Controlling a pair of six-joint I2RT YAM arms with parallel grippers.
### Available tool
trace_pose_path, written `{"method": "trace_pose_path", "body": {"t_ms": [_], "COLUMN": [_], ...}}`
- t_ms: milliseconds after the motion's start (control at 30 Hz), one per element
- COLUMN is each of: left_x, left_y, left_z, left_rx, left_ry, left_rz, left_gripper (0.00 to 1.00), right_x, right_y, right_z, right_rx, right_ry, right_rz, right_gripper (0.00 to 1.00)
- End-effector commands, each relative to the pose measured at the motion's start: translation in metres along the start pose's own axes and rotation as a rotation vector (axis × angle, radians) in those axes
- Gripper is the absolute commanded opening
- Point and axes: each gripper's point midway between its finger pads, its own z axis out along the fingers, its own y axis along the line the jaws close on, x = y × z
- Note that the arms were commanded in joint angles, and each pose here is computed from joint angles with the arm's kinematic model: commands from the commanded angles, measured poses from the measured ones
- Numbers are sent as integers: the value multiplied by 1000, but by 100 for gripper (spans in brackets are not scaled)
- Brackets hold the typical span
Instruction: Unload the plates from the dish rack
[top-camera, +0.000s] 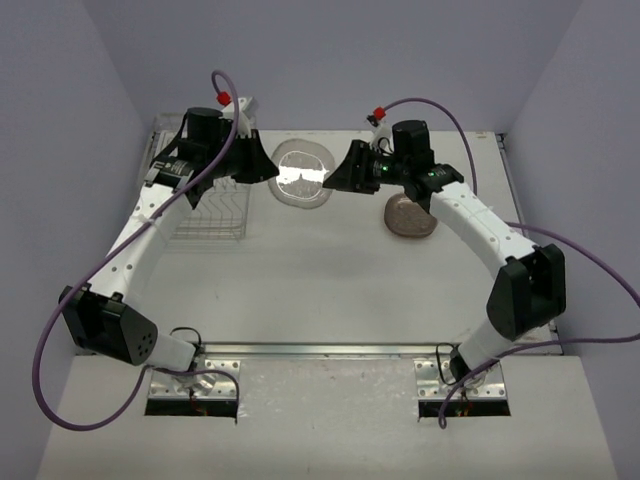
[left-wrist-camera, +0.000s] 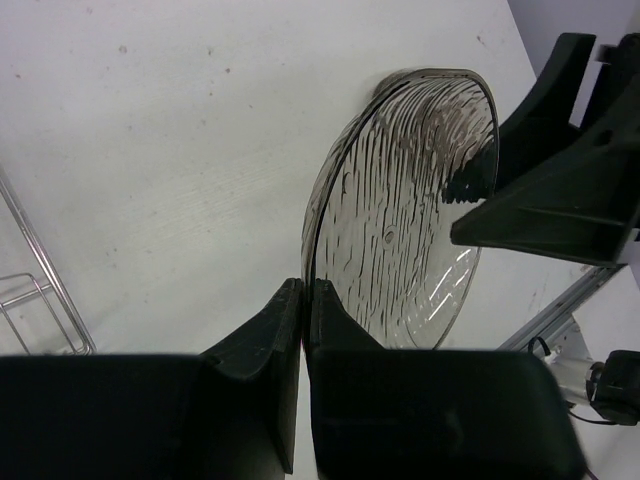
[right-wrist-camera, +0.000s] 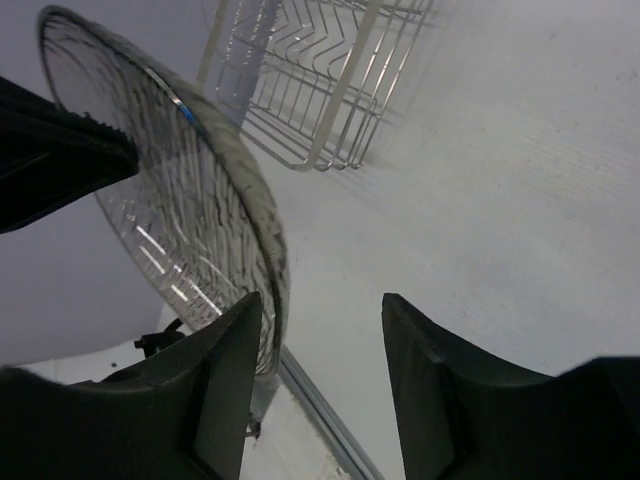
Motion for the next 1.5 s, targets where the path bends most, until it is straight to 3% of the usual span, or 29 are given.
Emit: {"method": "trace_pose_path", "body": {"t_ms": [0,67,133,167,233,300,367,467,600,767,867,1467], "left_x": [-18,-17,-18,-17,-13,-11,-14,-28,-37,-35,-33,-27], "left_y": [-15,-16,-17,-16,-14,-10,13,50,71,80,82,84], "left_z": [-9,-10,-11,-12,-12,-14,-18,-33,-52,-63,-63,-64], "left_rx": [45,47,51,51,46,19,-109,-327,-464,-522,-526,-519], "left_ry": [-78,-79,-82,-81,-76,-78,-100,-136,-159,-173,-170,-156], "left_rz": [30,33,40,44,54,62,70,102,131,150,150,143], "left_gripper": [0,0,1,7,41,85,100,100,100,100,100,100], "right_x": [-24,-25,-25,-26,-25,-26,-33,-41,-16,23,33,13], "right_y": [13,13,12,11,7,-1,-21,-70,-147,-222,-244,-298], "right_z": [8,10,10,8,5,-5,-21,-56,-113,-179,-193,-163], "right_rx": [-33,-34,-30,-26,-16,1,46,166,380,551,588,516], "right_ry": [-48,-47,-47,-52,-58,-72,-92,-94,21,147,171,196], "right_rz": [13,19,21,16,2,-6,-8,-18,-32,-8,37,192], "right_gripper": [37,28,8,3,0,0,0,0,0,0,0,0]}}
